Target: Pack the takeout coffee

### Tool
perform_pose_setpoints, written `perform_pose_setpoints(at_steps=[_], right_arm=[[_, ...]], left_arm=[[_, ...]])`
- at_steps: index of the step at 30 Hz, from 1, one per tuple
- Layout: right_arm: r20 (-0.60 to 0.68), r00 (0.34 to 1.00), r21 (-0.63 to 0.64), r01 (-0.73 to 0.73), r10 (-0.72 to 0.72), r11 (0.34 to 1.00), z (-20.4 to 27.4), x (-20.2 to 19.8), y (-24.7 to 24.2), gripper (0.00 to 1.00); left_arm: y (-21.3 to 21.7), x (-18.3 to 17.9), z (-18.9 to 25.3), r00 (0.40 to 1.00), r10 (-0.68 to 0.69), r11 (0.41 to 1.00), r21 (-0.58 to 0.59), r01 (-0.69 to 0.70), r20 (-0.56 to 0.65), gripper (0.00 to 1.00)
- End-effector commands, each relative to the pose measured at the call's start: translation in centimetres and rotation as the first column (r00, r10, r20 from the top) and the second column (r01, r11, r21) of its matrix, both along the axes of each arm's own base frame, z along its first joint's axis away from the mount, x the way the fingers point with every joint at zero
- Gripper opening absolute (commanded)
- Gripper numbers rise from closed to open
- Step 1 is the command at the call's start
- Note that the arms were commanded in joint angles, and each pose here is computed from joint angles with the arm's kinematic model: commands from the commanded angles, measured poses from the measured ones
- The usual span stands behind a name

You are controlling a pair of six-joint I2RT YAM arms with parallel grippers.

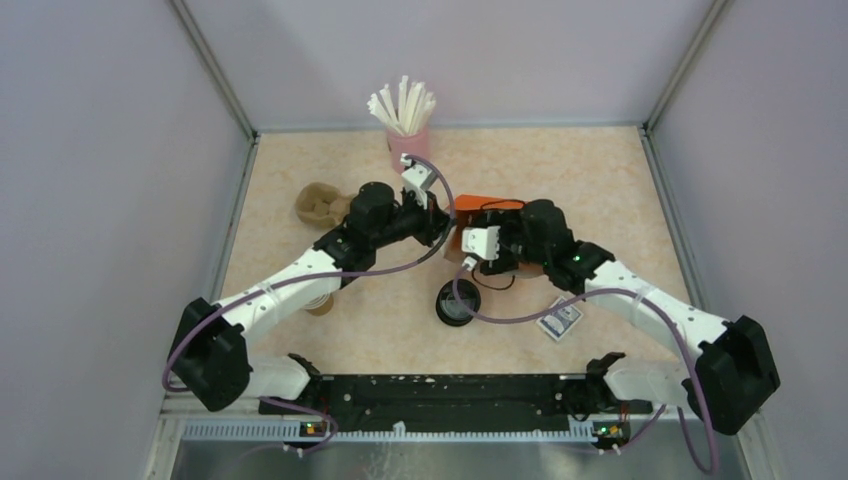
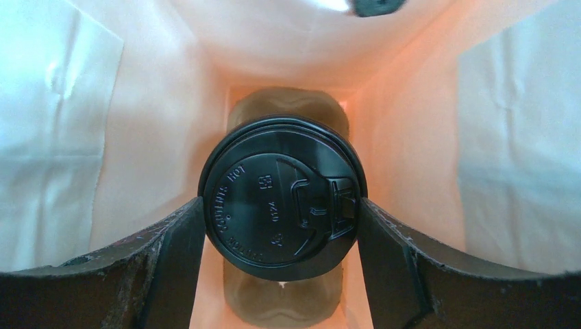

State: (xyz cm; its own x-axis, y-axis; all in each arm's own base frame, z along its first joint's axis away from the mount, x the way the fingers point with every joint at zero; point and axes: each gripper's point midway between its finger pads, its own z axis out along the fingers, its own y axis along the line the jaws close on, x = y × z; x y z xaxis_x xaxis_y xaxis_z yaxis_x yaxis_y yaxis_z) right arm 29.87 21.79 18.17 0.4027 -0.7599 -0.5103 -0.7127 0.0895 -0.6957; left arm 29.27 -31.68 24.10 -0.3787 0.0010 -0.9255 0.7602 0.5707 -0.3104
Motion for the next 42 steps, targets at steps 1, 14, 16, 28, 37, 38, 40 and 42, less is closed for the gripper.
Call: perform_pose_setpoints(at_steps=[1,14,16,28,37,38,40,42], right_arm=[[0.038,0.997,0.016,-0.060,0.060,0.998,0.4,0.8,1.8,0.63],[0.115,0.991,-0.072,-0.055,0.063,0.996,0.6,2.0,1.3,0.61],[0.112,0.991,-0.066,-0.067,0.074,0.996,0.9,1.8,1.5,0.61],[0.112,0.993,-0.107,0.039,-0.027,0.993,2.1,-0.3,-2.5,0.62],[0.078,0.994,-0.116,0.080,-0.072,0.990,1.7,-1.3,-3.8,0.64],[0.080,0.994,-0.130,0.086,-0.076,0.988,1.6,-1.5,-4.3,0.64],[0.072,0.994,-0.137,0.093,-0.083,0.986,1.4,-1.6,-4.8,0.64],[0.075,0.993,-0.134,0.096,-0.086,0.986,1.2,-1.6,-4.9,0.64]], left_arm=[[0.3,-0.3,1.8,0.997,-0.010,1.000,-0.014,0.011,0.071,0.00],[-0.2,-0.4,1.8,0.999,-0.020,0.999,-0.034,0.022,0.036,0.00],[-0.1,-0.2,2.1,0.999,-0.015,0.999,-0.030,0.016,0.036,0.00],[0.8,1.5,2.0,0.996,0.082,0.997,0.005,-0.082,0.036,0.00],[1.0,1.8,3.1,0.993,0.112,0.994,0.004,-0.112,0.035,0.00],[0.9,1.7,3.2,0.994,0.106,0.994,0.000,-0.106,0.035,0.00],[0.8,1.4,3.5,0.995,0.089,0.996,-0.011,-0.089,0.037,0.00],[0.6,1.2,3.4,0.997,0.074,0.997,-0.014,-0.074,0.033,0.00]])
